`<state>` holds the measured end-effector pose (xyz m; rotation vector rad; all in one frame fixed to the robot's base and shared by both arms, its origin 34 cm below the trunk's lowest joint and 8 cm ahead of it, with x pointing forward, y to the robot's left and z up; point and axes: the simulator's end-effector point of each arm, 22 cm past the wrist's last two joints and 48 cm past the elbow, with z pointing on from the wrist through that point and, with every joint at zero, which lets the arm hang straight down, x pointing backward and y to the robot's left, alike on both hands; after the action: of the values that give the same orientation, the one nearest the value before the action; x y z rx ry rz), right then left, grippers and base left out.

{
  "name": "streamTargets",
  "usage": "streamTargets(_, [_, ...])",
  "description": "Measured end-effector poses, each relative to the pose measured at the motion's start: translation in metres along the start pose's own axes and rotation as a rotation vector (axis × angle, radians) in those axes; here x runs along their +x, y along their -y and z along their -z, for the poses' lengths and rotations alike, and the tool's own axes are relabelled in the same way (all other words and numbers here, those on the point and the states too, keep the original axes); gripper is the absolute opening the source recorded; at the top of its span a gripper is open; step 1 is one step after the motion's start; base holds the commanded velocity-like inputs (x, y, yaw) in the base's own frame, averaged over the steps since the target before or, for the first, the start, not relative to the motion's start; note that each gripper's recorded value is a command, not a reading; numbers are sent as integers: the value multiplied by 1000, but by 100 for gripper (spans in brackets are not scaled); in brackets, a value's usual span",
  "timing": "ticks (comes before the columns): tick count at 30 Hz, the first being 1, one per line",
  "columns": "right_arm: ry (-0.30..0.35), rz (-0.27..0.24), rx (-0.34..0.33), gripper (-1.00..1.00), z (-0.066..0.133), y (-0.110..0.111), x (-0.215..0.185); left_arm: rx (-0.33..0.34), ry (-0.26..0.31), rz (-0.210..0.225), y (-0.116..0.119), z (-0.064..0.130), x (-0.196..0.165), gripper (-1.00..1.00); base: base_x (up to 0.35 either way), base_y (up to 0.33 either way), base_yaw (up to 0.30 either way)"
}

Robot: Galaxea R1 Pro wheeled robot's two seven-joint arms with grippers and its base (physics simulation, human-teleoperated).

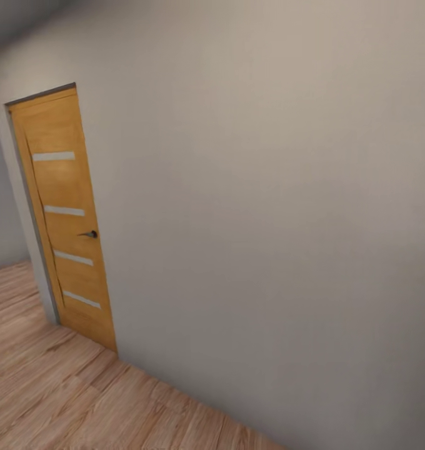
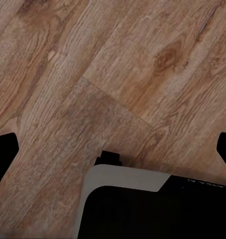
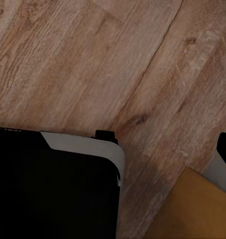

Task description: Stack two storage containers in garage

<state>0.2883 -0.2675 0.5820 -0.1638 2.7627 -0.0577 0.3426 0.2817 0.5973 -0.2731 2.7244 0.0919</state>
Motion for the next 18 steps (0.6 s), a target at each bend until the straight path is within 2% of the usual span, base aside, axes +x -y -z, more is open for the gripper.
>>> streamTargets(18, [7, -5, 1, 100, 0, -1, -2, 4, 8, -17, 1, 0, -3, 100, 0, 0, 272])
